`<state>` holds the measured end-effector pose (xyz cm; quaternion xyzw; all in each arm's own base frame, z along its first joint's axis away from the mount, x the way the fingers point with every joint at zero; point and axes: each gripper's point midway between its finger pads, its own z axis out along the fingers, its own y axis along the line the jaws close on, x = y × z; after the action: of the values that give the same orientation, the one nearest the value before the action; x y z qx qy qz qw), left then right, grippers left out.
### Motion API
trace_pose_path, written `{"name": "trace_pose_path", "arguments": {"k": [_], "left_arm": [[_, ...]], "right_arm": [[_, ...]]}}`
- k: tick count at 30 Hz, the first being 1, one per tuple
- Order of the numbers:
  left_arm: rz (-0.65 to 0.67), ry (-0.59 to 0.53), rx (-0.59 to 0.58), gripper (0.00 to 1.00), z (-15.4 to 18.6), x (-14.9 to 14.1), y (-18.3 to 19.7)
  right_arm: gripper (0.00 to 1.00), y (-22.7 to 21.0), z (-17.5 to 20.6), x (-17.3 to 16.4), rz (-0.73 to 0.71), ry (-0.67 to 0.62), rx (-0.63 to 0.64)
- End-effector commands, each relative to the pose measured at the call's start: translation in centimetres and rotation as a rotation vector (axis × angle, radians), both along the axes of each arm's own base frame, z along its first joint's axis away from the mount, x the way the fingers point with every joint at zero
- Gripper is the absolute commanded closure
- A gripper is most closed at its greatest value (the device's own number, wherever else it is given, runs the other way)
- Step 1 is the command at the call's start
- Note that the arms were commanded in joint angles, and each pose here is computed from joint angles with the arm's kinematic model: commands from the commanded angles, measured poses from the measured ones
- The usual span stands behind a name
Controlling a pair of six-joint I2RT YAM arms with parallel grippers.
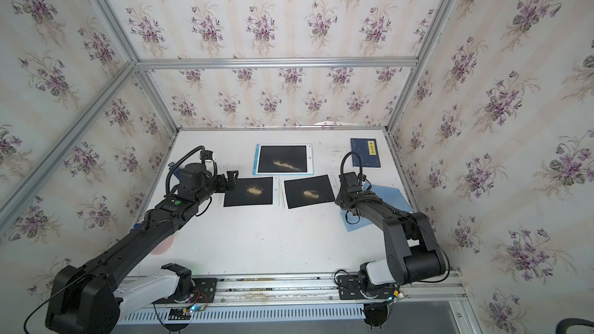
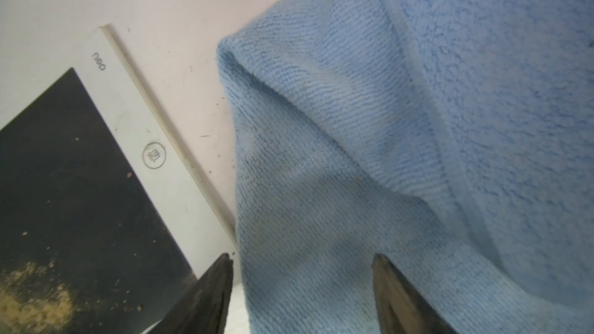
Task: Wipe the drawing tablet
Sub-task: Pick up the cleaning item at the center of the board.
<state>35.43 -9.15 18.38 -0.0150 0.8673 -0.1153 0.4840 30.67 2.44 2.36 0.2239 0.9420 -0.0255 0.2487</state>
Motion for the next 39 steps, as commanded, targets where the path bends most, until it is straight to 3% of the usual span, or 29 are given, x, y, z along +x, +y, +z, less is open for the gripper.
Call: {"name": "trace_pose_path", "arguments": {"k": [1,5,9,12,18,22,27,35,39], "left_arm": [[0.011,-0.02,-0.005,0.0,0.4,0.3,0.1],[0.01,-0.018,-0.004,0.0,0.3,0.4,0.1],[0.01,-0.019,-0.003,0.0,0.3,0.4,0.1],[0.01,-0.018,-0.003,0.0,0.3,0.4,0.1],[0.013,-0.018,0.001,0.0,0.4,0.5,0.1],[0.01,-0.013,0.0,0.0,0.2,0.5,0.1],[0.004,-0.011,-0.004,0.0,0.2,0.4,0.0],[0.001,-0.01,-0.007,0.0,0.2,0.4,-0.1],[-0.001,-0.008,-0.008,0.0,0.1,0.5,-0.2]], "right_arm": [[0.37,-1.1,-0.2,-0.2,-0.055,0.009,-0.048],[0.52,-0.8,-0.8,-0.2,-0.041,0.021,-0.034],[0.84,-0.3,-0.8,0.0,-0.018,0.019,-0.016],[0.94,0.2,-0.1,0.1,-0.007,0.004,0.008],[0.95,5.1,3.1,1.4,0.127,-0.105,0.273],[0.94,5.6,6.5,2.3,0.127,-0.185,0.343],[0.93,1.6,7.5,3.0,0.025,-0.186,0.346],[0.93,-6.6,2.9,1.4,-0.23,-0.147,0.574],[0.88,-8.6,1.2,0.2,-0.328,-0.106,0.522]]}}
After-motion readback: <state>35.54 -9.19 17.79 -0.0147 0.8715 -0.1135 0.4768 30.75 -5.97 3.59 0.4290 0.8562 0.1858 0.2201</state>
